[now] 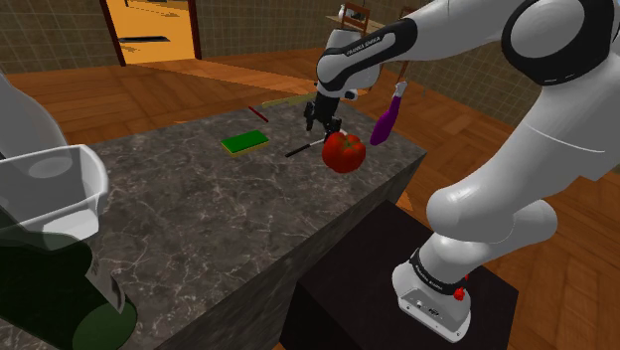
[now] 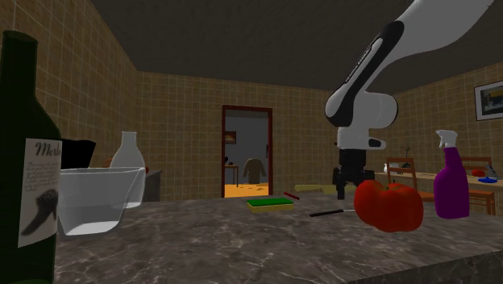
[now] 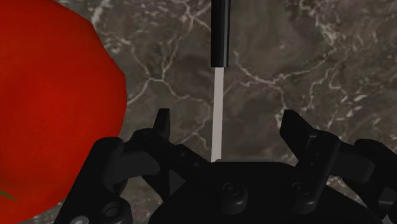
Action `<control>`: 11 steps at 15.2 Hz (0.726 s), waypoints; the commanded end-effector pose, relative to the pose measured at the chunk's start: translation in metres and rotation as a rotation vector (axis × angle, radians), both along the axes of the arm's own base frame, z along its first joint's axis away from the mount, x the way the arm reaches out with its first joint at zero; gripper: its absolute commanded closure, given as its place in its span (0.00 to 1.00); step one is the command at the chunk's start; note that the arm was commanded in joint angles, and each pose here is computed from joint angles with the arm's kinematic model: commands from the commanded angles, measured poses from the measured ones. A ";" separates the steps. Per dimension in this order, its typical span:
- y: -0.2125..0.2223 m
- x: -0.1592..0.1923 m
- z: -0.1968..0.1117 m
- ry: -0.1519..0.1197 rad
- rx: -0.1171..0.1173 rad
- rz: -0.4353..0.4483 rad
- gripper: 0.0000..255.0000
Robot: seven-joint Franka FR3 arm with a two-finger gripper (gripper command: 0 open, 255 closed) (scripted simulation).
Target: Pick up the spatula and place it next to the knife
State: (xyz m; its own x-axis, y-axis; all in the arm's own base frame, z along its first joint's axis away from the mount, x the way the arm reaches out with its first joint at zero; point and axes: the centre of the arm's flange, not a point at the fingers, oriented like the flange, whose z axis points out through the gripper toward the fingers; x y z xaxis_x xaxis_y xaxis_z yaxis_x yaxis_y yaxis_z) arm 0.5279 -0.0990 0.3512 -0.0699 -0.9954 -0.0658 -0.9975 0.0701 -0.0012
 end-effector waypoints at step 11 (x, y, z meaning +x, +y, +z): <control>-0.003 0.000 0.049 0.002 0.001 0.000 0.00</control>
